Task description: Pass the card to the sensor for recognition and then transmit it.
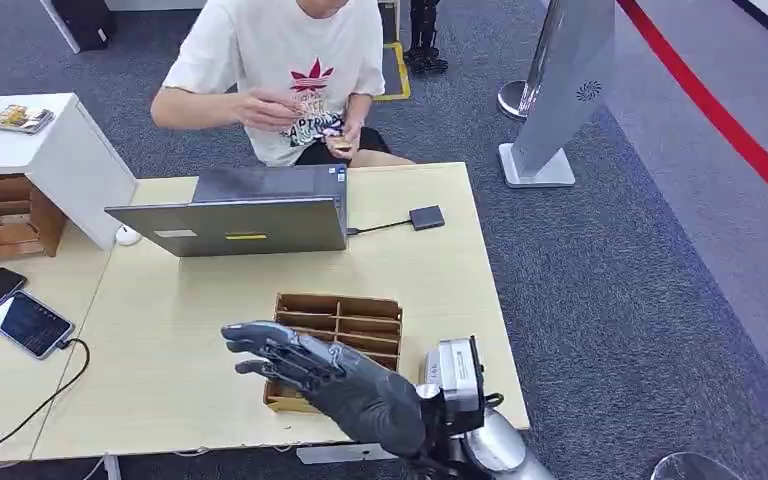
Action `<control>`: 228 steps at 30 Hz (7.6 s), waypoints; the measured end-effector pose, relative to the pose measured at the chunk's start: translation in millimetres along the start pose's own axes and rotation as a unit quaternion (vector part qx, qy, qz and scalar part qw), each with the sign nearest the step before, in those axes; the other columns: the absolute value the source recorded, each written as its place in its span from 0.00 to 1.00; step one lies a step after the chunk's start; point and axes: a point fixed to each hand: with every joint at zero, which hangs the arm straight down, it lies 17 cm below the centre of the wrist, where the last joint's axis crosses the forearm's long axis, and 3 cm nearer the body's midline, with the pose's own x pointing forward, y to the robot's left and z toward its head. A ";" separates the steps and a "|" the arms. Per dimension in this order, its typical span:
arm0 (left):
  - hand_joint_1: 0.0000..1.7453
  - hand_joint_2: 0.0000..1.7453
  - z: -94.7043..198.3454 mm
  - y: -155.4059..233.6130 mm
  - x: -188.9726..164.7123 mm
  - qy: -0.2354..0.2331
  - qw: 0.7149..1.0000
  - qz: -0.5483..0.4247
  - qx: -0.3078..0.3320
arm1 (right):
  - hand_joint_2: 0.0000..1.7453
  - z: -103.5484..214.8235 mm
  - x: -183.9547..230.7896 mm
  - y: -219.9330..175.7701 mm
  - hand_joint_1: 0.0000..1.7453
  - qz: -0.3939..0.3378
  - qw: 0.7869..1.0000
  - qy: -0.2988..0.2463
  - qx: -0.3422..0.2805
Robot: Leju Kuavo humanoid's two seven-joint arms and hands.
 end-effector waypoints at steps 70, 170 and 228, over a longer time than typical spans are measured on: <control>0.00 0.00 6.4 5.1 35.0 -0.070 0.970 -0.231 0.023 | 1.00 -77.4 66.2 -188.2 0.00 0.658 0.683 0.042 -0.314; 0.00 0.00 5.2 -12.7 17.6 -0.051 0.985 -0.162 0.034 | 1.00 245.0 -25.1 -244.0 1.00 0.514 0.697 0.367 -0.340; 0.00 0.00 6.6 -10.2 23.1 -0.049 0.979 -0.196 0.022 | 1.00 245.3 -29.1 -273.7 1.00 0.524 0.696 0.423 -0.251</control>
